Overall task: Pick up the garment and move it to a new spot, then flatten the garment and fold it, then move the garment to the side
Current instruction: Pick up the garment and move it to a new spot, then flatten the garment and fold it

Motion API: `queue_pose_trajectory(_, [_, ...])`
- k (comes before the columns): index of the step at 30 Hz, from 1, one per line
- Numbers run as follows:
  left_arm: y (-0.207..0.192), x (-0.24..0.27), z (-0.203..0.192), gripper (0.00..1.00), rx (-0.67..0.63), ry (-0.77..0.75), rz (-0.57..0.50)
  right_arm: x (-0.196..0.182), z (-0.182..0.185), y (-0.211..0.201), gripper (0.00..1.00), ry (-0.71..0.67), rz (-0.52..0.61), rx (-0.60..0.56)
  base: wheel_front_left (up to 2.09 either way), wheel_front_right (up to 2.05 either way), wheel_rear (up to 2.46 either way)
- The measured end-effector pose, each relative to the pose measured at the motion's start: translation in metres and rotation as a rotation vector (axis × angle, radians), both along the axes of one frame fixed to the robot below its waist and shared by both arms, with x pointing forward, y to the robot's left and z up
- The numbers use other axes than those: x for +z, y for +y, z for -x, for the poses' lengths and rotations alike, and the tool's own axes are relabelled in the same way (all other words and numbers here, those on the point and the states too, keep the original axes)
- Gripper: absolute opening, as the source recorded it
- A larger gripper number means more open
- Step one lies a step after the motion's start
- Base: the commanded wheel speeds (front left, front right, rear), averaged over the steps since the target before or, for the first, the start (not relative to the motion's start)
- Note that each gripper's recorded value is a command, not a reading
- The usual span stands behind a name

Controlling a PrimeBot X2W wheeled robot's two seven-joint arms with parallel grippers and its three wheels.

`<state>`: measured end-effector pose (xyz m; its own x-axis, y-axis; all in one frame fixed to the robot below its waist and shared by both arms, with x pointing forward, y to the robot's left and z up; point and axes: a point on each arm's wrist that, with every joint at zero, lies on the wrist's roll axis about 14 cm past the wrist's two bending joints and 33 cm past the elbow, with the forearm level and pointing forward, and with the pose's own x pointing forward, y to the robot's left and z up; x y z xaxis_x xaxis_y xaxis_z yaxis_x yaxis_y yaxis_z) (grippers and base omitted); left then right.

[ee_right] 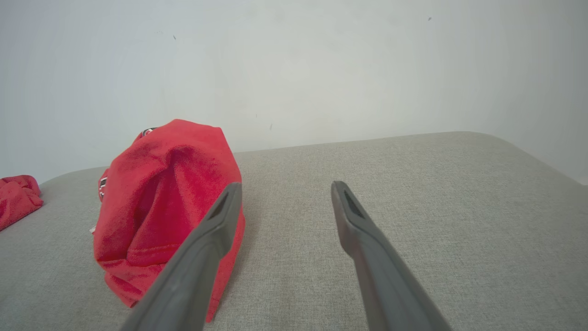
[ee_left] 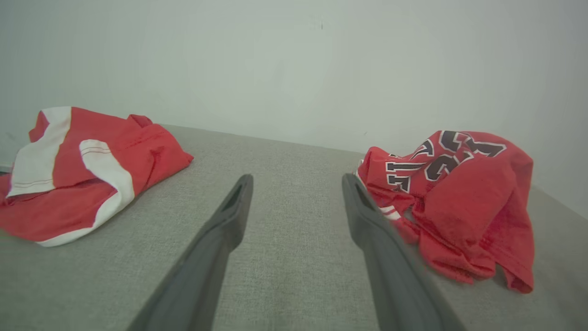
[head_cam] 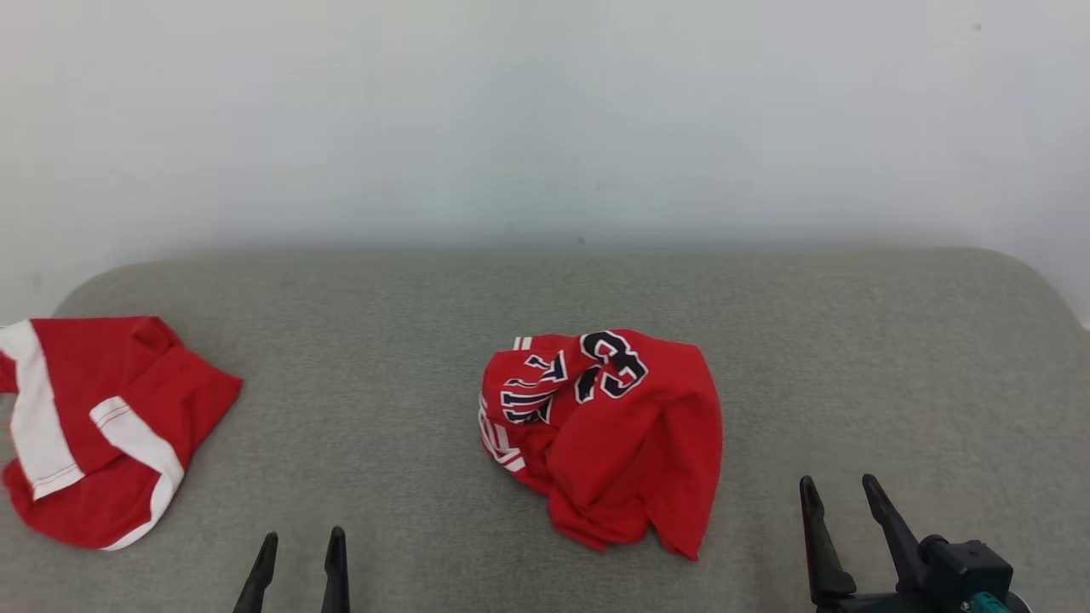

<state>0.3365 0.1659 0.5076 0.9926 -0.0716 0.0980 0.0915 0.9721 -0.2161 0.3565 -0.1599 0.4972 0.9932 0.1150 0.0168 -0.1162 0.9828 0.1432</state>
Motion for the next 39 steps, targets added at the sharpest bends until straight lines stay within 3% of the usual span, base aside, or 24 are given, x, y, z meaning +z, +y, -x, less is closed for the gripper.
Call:
queue_pose_trajectory(8, [0.024,-0.009,0.013,1.0,0.074,0.024,-0.002,-0.007,-0.002,0.019,1.0,0.037,0.002,0.059,0.0,0.0,0.0])
queue_pose_trajectory(24, [0.017,-0.014,0.009,1.0,0.046,0.041,-0.005,-0.014,-0.001,0.017,1.0,0.067,-0.01,0.054,0.0,0.0,0.0])
queue_pose_trajectory(39, [-0.042,-0.022,-0.026,1.0,-0.137,0.105,0.016,-0.02,0.006,0.006,1.0,0.092,-0.017,0.019,0.0,0.0,0.0])
